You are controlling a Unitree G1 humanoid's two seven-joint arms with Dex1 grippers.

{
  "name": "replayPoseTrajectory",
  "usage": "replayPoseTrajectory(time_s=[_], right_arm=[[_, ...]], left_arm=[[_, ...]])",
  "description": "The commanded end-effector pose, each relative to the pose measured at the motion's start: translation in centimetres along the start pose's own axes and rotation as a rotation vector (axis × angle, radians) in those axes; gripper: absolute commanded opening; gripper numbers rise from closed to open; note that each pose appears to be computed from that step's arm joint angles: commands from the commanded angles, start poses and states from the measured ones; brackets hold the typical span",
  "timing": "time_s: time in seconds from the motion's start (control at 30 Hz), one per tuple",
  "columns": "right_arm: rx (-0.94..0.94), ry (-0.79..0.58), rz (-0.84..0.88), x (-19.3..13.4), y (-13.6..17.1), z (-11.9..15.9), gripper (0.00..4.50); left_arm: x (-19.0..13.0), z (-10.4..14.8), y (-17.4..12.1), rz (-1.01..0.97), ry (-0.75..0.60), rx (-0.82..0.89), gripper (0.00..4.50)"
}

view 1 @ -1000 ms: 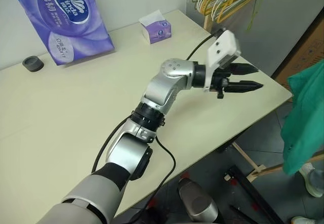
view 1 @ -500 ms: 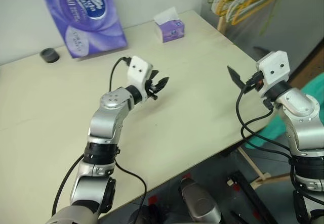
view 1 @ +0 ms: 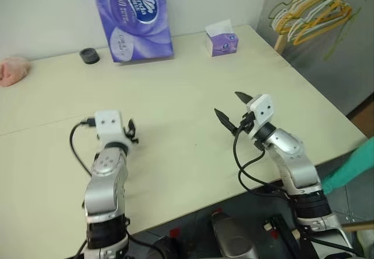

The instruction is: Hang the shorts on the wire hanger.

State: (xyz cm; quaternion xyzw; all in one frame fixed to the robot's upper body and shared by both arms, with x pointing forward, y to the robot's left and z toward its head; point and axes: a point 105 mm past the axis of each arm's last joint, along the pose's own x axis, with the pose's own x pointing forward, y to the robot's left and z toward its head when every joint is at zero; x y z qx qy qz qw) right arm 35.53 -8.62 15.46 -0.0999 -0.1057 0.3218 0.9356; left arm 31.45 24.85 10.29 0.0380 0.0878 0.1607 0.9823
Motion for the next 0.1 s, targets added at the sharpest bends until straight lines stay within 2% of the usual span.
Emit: replayPoseTrajectory(time_s=[0.03,0.1], right_arm=[[0.019,-0.042,-0.011,0.33,0.27,0.27,4.47],[0.033,-0.038,-0.023,0.45,0.12,-0.03,4.47]], left_arm=[[-0.64,1.56,1.1,0.053,-0.079,0.004,2.35],[-0.65,1.48,1.11,0.052,-0.08,0.005,2.35]])
